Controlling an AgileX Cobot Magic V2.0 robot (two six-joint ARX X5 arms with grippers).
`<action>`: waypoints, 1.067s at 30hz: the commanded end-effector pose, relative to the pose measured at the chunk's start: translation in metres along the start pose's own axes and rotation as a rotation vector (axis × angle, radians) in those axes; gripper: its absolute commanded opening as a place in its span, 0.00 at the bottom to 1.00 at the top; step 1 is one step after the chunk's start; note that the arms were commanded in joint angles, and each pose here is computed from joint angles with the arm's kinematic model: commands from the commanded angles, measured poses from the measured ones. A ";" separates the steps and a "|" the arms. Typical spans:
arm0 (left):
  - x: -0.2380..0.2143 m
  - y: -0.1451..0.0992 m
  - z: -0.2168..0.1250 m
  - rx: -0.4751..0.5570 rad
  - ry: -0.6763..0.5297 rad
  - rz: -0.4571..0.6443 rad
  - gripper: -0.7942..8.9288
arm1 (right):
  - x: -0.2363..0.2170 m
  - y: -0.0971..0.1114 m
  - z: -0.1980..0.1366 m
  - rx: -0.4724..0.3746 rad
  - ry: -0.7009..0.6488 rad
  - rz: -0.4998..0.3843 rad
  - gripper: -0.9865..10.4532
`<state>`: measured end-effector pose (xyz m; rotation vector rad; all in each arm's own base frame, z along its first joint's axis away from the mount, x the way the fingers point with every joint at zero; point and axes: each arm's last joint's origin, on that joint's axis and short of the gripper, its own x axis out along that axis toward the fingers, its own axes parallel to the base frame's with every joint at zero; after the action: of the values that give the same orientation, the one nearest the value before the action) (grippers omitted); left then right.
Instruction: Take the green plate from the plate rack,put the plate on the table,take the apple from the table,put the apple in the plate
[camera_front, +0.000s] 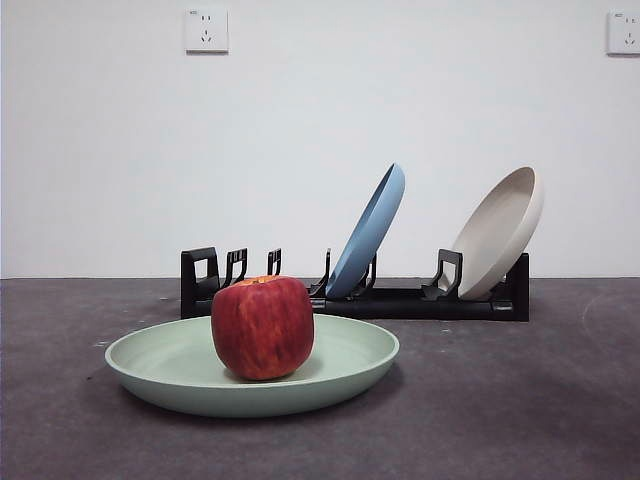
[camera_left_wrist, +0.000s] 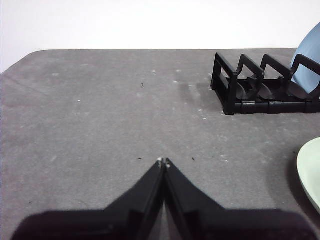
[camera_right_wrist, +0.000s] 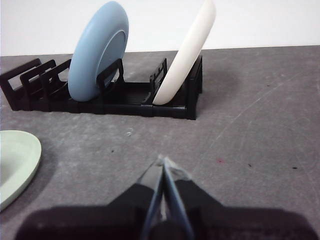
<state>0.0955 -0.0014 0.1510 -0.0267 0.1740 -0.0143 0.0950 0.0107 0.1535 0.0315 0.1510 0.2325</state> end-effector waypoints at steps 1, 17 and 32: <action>0.001 0.000 -0.004 -0.006 0.008 0.004 0.08 | 0.001 0.000 -0.005 0.036 0.020 0.001 0.09; 0.001 0.000 -0.004 -0.006 0.009 0.004 0.08 | 0.001 0.000 -0.004 0.087 0.015 0.001 0.09; 0.001 0.000 -0.004 -0.006 0.009 0.004 0.08 | 0.001 0.000 -0.004 0.087 0.014 0.001 0.09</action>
<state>0.0955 -0.0014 0.1510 -0.0267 0.1740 -0.0143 0.0950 0.0107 0.1537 0.1027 0.1574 0.2275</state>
